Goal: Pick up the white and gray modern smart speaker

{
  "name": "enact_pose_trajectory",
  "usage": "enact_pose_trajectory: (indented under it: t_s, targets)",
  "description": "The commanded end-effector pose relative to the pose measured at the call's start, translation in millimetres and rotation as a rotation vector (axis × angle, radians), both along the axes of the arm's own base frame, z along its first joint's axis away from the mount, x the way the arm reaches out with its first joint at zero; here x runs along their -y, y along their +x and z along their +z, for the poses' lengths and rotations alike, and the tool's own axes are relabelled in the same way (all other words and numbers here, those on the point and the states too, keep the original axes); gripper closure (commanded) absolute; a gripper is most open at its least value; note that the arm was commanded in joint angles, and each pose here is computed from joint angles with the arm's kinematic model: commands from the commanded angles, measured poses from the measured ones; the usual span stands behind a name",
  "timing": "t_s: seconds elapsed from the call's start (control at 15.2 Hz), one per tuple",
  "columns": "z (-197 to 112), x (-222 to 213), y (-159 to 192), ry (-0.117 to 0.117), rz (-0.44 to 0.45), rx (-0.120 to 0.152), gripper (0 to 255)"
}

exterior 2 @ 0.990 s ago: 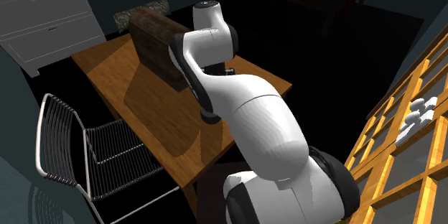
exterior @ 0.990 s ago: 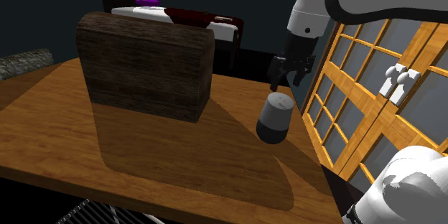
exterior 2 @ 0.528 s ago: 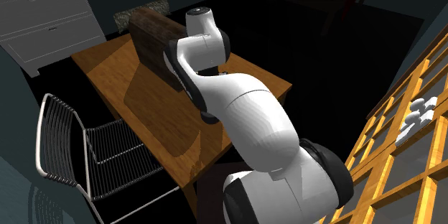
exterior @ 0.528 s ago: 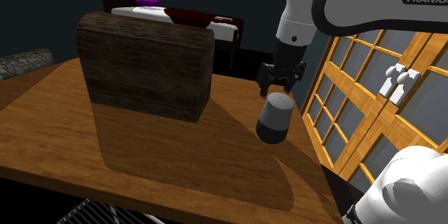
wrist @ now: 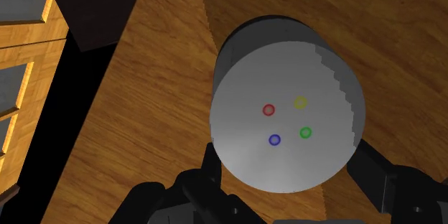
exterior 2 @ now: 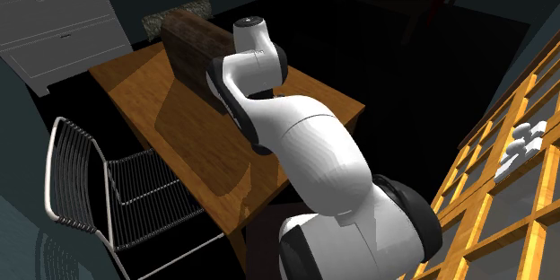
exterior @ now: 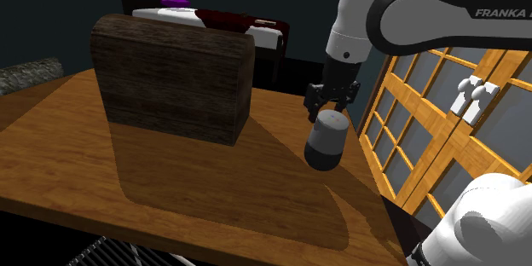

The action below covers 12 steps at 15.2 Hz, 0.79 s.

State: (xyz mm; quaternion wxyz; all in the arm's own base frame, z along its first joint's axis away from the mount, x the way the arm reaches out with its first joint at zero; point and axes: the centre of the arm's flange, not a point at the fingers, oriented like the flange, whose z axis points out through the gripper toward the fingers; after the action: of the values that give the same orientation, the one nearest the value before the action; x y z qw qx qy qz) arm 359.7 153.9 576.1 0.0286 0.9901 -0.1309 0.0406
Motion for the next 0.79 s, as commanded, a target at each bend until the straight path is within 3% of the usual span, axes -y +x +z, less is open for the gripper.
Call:
enact_pose_trajectory:
  t_s: [0.0, 0.33, 0.73]
  targets:
    - [-1.1, -0.1, 0.0, 0.000, 0.000, -0.003, 255]
    - [-1.3, -0.4, -0.5, 0.000, 0.000, -0.003, 255]
    - [30.3, -0.4, -0.5, 0.000, 0.000, -0.003, 255]
